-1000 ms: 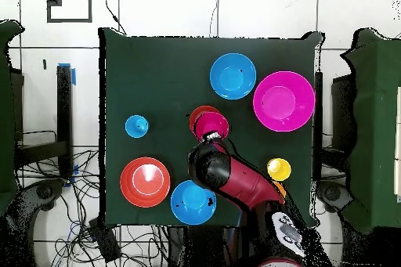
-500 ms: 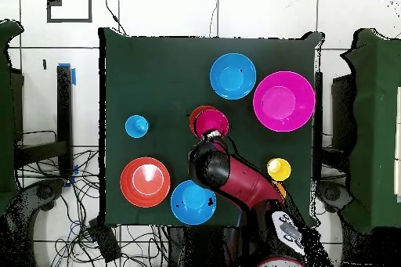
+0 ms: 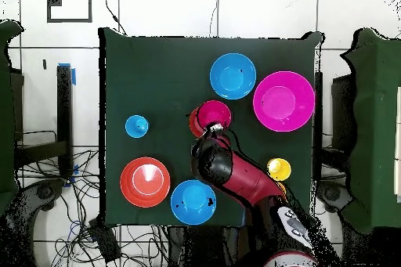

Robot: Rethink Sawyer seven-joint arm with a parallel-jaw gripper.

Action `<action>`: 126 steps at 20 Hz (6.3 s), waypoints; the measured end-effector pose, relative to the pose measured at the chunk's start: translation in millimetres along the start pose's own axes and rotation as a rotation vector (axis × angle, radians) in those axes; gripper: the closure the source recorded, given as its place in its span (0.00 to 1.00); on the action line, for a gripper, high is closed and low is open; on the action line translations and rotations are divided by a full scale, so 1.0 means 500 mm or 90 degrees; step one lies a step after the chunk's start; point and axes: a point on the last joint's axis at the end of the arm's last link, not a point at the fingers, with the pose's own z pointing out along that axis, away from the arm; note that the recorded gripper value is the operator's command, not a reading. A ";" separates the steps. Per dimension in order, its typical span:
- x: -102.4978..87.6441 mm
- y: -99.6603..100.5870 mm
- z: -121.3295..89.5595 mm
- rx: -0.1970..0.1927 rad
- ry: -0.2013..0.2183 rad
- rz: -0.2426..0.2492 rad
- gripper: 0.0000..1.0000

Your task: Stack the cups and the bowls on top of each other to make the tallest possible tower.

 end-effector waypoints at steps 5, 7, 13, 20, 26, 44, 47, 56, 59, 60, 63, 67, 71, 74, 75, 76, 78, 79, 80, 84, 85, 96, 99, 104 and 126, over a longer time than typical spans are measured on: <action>-0.012 0.014 0.020 -0.037 -0.015 0.009 1.00; -0.016 0.017 0.027 -0.047 -0.020 0.013 1.00; -0.005 0.026 0.041 -0.067 -0.018 0.020 1.00; 0.017 0.038 0.043 -0.081 0.031 0.060 1.00; 0.046 0.045 0.039 -0.076 0.074 0.105 1.00; 0.156 0.035 -0.003 0.032 0.125 0.080 1.00; 0.177 0.019 -0.016 0.067 0.142 0.073 1.00; 0.173 -0.019 -0.034 0.117 0.147 0.068 1.00; 0.153 -0.028 -0.034 0.120 0.138 0.077 1.00; 0.149 -0.030 -0.034 0.121 0.136 0.078 1.00; 0.134 -0.040 -0.034 0.126 0.126 0.084 1.00; 0.127 -0.045 -0.035 0.129 0.122 0.087 1.00; 0.125 -0.046 -0.035 0.129 0.121 0.088 1.00; 0.125 -0.046 -0.035 0.129 0.121 0.088 1.00; 0.125 -0.046 -0.035 0.129 0.121 0.088 1.00; 0.125 -0.046 -0.035 0.129 0.121 0.088 1.00; 0.125 -0.046 -0.035 0.129 0.121 0.088 1.00; 0.125 -0.046 -0.035 0.129 0.121 0.088 1.00; 0.125 -0.046 -0.035 0.129 0.121 0.088 1.00; 0.125 -0.046 -0.035 0.129 0.121 0.088 1.00; 0.125 -0.046 -0.035 0.129 0.121 0.088 1.00; 0.125 -0.048 -0.036 0.131 0.118 0.086 1.00; 0.133 -0.048 -0.039 0.132 0.113 0.079 1.00; 0.157 -0.042 -0.051 0.134 0.093 0.054 1.00; 0.195 -0.002 -0.080 0.125 0.052 0.064 1.00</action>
